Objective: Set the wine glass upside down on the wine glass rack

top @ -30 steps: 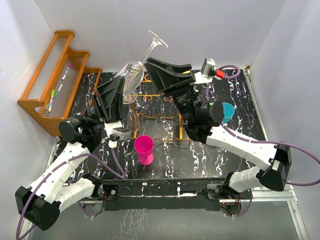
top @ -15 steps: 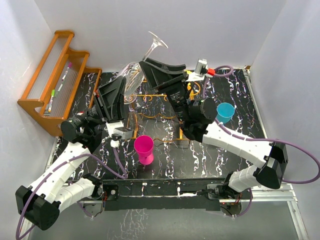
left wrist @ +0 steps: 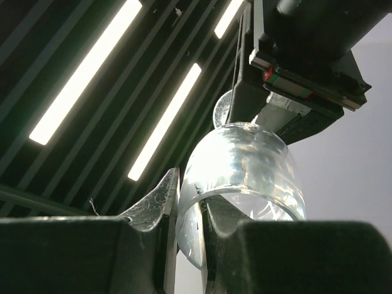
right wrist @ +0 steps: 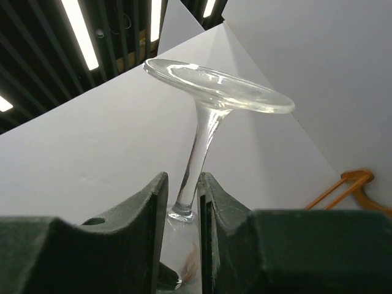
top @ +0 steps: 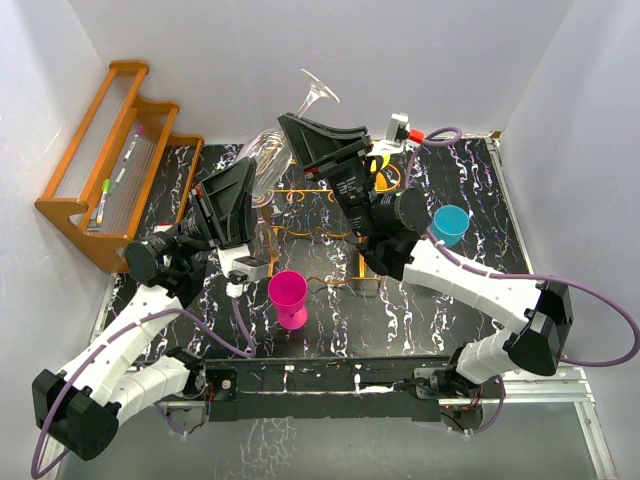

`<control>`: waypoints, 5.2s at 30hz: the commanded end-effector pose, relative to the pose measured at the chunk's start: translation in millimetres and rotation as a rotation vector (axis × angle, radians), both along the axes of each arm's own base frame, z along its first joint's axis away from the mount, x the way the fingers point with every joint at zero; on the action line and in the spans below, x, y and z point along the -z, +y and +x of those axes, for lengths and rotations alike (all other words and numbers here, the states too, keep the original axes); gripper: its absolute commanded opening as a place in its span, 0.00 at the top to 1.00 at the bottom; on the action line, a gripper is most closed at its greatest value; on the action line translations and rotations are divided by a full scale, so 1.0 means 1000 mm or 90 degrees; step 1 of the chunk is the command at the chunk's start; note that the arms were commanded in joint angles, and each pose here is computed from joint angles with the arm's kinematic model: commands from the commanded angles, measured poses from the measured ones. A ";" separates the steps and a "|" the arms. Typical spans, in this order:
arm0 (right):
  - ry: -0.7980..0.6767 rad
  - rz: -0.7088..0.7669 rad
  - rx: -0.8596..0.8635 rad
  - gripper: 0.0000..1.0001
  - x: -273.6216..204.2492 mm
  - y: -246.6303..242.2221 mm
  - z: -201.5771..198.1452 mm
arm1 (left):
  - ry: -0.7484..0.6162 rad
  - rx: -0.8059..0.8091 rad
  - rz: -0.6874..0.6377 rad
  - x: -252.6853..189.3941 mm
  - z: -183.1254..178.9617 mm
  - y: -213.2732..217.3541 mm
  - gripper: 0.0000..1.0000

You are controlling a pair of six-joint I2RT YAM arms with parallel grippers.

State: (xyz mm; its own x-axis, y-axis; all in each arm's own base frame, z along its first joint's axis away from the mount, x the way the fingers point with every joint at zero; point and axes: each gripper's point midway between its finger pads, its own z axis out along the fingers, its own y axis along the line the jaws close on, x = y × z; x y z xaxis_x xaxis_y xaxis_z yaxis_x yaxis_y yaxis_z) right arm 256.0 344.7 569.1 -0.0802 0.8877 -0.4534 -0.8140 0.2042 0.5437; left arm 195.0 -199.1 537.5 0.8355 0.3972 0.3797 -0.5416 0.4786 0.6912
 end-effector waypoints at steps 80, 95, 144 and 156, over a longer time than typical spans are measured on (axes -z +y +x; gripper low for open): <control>0.219 -0.549 0.334 0.91 0.225 -0.152 0.017 | 1.278 -0.327 -0.268 0.141 0.058 0.128 0.03; 0.218 -0.536 0.315 0.58 0.234 -0.152 0.011 | 1.400 -0.196 -0.062 0.149 -0.002 0.092 0.03; 0.330 -0.404 0.282 0.03 0.219 -0.248 -0.073 | 1.501 -0.236 0.389 0.291 -0.029 -0.028 0.50; 0.298 -0.394 0.331 0.02 0.211 -0.275 -0.083 | 1.508 -0.305 0.395 0.340 -0.006 -0.038 0.48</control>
